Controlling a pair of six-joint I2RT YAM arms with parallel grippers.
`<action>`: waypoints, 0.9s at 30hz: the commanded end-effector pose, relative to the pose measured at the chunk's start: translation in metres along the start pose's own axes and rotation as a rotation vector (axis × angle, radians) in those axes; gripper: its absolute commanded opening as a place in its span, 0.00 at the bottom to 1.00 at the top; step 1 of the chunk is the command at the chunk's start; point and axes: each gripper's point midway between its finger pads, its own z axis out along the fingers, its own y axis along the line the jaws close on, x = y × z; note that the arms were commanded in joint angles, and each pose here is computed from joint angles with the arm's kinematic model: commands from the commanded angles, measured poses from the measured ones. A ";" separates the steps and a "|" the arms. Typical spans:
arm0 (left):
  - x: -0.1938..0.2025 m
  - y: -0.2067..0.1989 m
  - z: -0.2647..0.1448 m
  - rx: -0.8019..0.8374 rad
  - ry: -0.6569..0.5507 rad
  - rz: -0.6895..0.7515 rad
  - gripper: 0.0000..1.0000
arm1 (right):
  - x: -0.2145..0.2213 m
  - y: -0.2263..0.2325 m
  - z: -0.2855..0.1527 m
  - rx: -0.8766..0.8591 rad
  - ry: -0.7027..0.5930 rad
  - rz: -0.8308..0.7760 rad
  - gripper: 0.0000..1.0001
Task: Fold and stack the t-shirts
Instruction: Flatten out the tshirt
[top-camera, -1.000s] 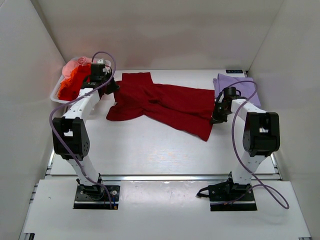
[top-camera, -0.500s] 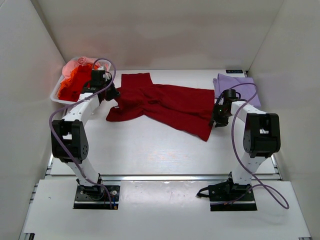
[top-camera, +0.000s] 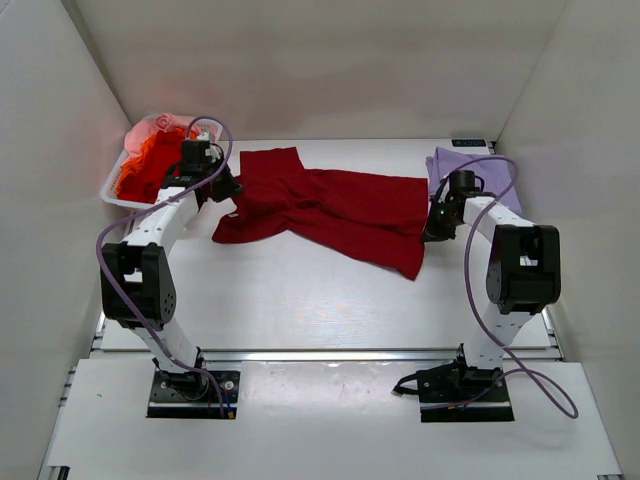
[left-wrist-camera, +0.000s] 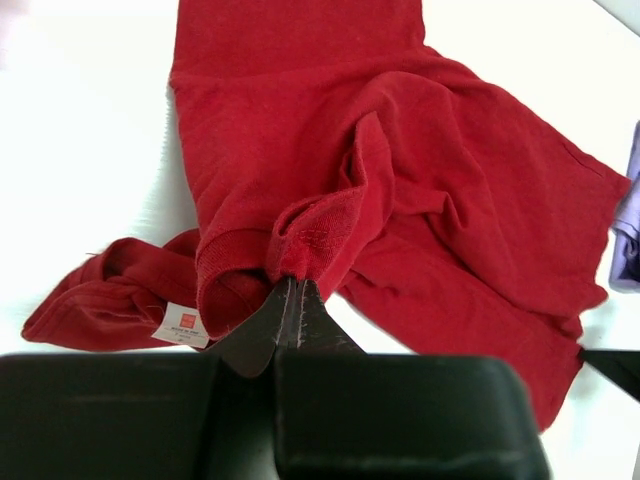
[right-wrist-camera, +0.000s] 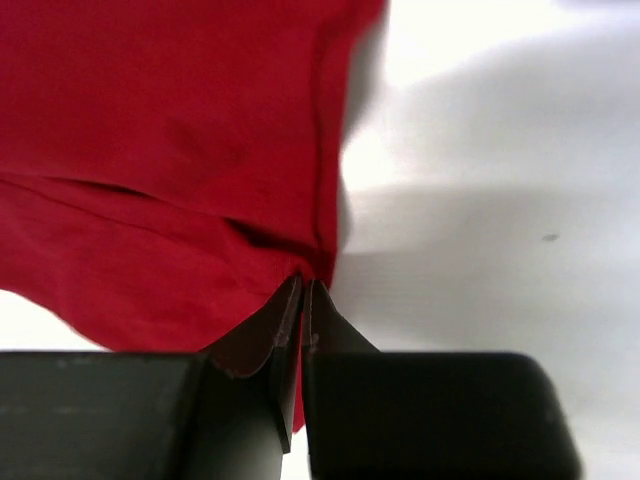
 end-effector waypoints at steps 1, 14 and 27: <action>-0.034 -0.020 -0.027 0.074 -0.074 -0.004 0.00 | -0.039 0.020 -0.029 -0.019 -0.107 -0.091 0.00; -0.049 -0.042 -0.098 0.159 -0.148 0.034 0.08 | -0.029 0.060 -0.175 -0.123 -0.412 -0.161 0.00; 0.037 0.003 -0.082 0.049 0.066 0.051 0.00 | 0.008 0.035 -0.188 -0.089 -0.397 -0.132 0.00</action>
